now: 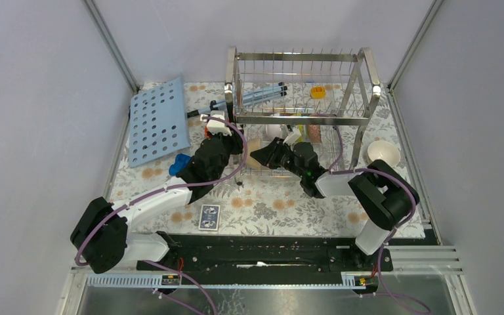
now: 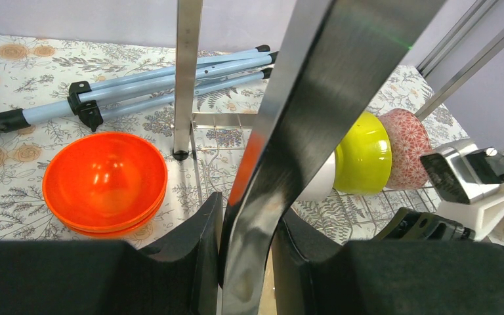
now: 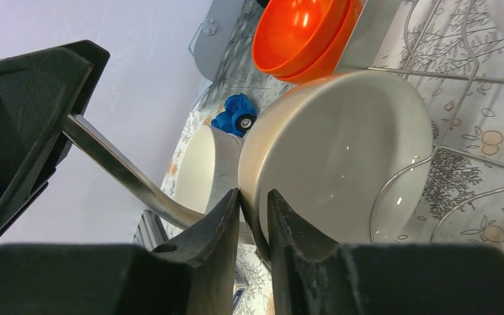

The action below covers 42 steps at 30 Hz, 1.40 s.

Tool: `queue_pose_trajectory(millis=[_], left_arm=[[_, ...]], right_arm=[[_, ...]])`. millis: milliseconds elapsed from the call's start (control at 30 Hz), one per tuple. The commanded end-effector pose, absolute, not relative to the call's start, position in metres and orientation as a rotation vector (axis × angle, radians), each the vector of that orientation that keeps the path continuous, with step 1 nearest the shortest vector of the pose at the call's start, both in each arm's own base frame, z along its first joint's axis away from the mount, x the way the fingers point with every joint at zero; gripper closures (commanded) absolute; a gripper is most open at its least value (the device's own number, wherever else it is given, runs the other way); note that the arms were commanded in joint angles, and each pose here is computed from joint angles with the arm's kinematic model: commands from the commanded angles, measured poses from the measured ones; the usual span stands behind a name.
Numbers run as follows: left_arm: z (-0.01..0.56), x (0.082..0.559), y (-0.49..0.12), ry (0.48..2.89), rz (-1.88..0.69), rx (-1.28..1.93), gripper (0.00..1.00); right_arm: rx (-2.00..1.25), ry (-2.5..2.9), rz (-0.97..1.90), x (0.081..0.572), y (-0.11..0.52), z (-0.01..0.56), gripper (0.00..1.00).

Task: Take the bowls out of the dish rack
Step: Pick up the bowl from the dish rack.

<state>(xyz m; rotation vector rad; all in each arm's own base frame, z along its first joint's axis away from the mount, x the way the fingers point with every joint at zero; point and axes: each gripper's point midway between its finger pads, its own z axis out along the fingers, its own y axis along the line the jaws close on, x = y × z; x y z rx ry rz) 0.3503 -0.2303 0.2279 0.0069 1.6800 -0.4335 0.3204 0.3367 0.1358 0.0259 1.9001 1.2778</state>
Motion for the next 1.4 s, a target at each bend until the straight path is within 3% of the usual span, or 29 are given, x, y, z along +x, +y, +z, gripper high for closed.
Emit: queue_pose_trajectory(millis=[0,367,1033,1133,1267,1367], left_arm=[[0.210,0.352,-0.223,1.756,-0.451,-0.110,0.94],[0.207,0.352,-0.221,1.759,-0.434,-0.114,0.95],[0.204,0.356,-0.215,1.760,-0.397,-0.139,0.95],[0.205,0.356,-0.215,1.763,-0.395,-0.142,0.91],[0.207,0.355,-0.213,1.761,-0.396,-0.152,0.80],[0.207,0.355,-0.213,1.762,-0.396,-0.154,0.77]], right_arm=[[-0.037,1.817,1.421,0.316,0.357,0.162,0.74],[0.015,1.760,1.541,0.320,0.346,0.173,1.00],[0.151,1.509,1.794,0.325,0.307,0.234,1.00],[0.142,1.474,1.820,0.321,0.306,0.247,1.00],[0.129,1.444,1.841,0.315,0.304,0.260,1.00],[0.125,1.429,1.855,0.311,0.302,0.265,1.00]])
